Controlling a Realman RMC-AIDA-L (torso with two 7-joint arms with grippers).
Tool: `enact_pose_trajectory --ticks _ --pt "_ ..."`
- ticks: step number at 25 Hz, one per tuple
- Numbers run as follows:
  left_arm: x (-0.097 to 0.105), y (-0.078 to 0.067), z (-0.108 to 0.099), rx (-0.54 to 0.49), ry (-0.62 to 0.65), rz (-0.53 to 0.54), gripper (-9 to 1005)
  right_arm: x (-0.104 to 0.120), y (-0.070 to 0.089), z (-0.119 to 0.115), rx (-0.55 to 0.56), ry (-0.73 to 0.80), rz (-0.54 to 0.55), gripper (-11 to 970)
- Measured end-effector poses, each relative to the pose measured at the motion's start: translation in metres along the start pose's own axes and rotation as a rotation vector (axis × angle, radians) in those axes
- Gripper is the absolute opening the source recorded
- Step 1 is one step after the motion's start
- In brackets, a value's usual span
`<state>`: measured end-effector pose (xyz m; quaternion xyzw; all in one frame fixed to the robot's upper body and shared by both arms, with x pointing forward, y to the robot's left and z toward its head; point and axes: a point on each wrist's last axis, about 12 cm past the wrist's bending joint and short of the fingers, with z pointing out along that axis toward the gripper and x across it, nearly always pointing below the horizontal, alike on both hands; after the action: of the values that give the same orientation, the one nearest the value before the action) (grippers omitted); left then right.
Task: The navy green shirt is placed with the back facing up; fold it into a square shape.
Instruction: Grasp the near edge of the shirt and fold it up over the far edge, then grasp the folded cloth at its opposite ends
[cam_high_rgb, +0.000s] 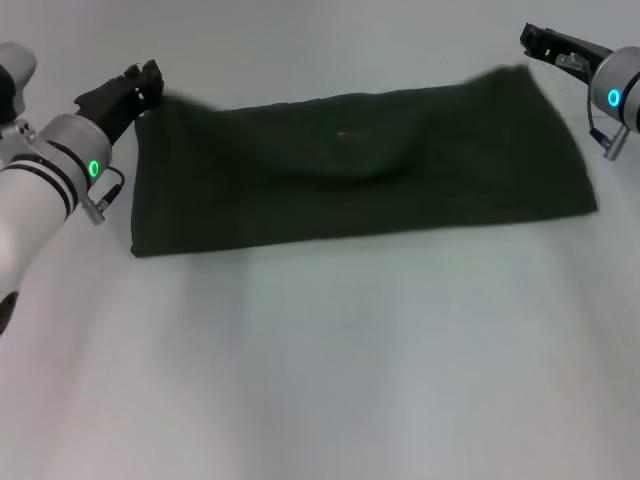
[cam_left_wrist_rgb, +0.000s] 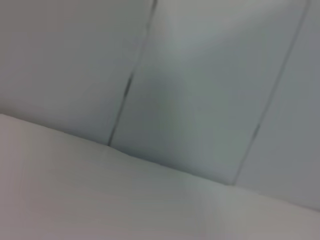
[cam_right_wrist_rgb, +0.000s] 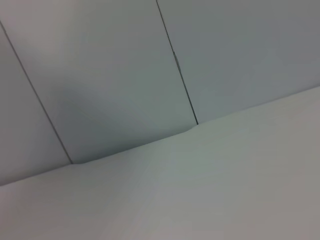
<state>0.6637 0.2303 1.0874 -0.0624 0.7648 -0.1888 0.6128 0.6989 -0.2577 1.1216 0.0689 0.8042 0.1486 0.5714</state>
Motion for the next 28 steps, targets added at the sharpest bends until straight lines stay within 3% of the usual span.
enact_pose_trajectory --ticks 3,9,14,17,21,23,28 --pt "0.001 0.003 0.000 -0.028 -0.015 -0.031 71 -0.001 0.000 0.001 0.011 0.005 -0.016 275" --pt "0.001 0.009 -0.003 -0.059 -0.022 -0.067 275 -0.002 -0.005 0.000 0.022 0.008 -0.026 432" --pt "0.003 0.017 -0.011 -0.017 -0.020 -0.090 585 -0.003 -0.020 -0.008 0.000 -0.007 -0.008 544" --pt "0.004 0.021 -0.022 0.106 0.004 -0.098 727 -0.004 -0.035 -0.017 -0.055 -0.014 0.012 621" --pt "0.001 0.032 -0.046 0.237 0.051 -0.089 777 -0.006 -0.061 -0.038 -0.150 -0.007 0.036 729" --pt "0.000 0.037 -0.057 0.275 0.080 -0.078 802 -0.007 -0.074 -0.050 -0.193 -0.003 0.051 729" --pt "0.003 0.051 -0.073 0.281 0.196 -0.055 802 -0.007 -0.097 -0.072 -0.234 0.012 0.055 729"
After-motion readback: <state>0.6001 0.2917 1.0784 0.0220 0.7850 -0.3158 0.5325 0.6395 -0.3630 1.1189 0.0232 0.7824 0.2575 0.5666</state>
